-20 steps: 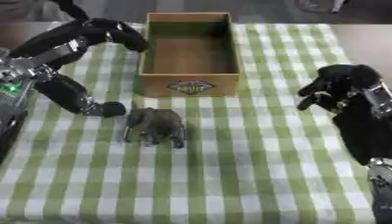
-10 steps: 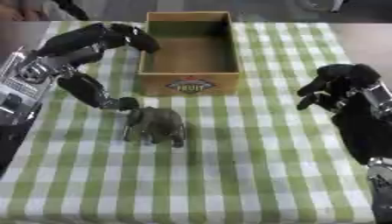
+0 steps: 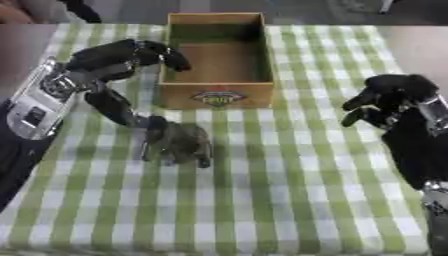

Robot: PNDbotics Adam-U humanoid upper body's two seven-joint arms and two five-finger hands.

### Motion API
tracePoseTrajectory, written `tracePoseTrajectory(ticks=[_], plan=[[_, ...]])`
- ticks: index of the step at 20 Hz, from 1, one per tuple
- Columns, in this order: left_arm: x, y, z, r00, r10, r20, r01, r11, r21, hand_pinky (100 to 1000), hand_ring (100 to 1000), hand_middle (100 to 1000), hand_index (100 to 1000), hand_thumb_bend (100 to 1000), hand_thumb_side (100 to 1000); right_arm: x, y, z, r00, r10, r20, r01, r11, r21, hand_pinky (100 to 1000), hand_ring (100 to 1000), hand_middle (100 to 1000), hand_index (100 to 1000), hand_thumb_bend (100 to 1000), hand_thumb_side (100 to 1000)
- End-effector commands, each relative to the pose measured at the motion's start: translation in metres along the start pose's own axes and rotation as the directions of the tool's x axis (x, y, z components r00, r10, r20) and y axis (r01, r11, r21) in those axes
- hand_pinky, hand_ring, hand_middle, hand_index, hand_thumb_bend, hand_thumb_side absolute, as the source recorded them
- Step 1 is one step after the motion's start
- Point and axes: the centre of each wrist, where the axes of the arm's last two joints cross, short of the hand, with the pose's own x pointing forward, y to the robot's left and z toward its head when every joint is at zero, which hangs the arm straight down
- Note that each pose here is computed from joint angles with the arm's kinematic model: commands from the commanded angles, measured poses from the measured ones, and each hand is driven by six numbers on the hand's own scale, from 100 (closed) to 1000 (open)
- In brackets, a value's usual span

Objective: Pick up objects on the table and place them in the box.

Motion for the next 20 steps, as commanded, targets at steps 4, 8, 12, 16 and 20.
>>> tracePoseTrajectory(ticks=[4, 8, 12, 16, 20], plan=[[0.0011, 0.0115, -0.0019, 0.930, -0.210, 0.302, 0.308, 0.894, -0.325, 785, 789, 809, 917, 522, 486, 0.0066, -0.0010, -0.0027, 1.000, 0.011, 0.017, -0.011, 1.000, 0.020, 511, 607, 535, 696, 100, 723], [0.0060, 0.0120, -0.0042, 0.920, -0.218, 0.326, 0.334, 0.872, -0.358, 789, 784, 813, 922, 549, 521, 0.0065, -0.0009, -0.0028, 1.000, 0.010, 0.015, -0.011, 1.000, 0.022, 511, 607, 535, 696, 100, 724], [0.0061, 0.0108, -0.0044, 0.918, -0.223, 0.328, 0.345, 0.857, -0.383, 784, 780, 812, 921, 564, 552, 0.0063, -0.0008, -0.0029, 1.000, 0.010, 0.014, -0.010, 1.000, 0.023, 511, 607, 535, 696, 100, 724], [0.0038, 0.0109, -0.0043, 0.919, -0.234, 0.317, 0.354, 0.843, -0.405, 775, 772, 801, 917, 585, 549, 0.0063, -0.0008, -0.0028, 1.000, 0.009, 0.014, -0.010, 1.000, 0.023, 511, 607, 535, 696, 100, 724], [0.0013, 0.0089, -0.0047, 0.922, -0.239, 0.305, 0.356, 0.833, -0.423, 765, 761, 791, 911, 575, 550, 0.0062, -0.0008, -0.0029, 1.000, 0.009, 0.014, -0.009, 1.000, 0.023, 511, 607, 535, 697, 100, 724]])
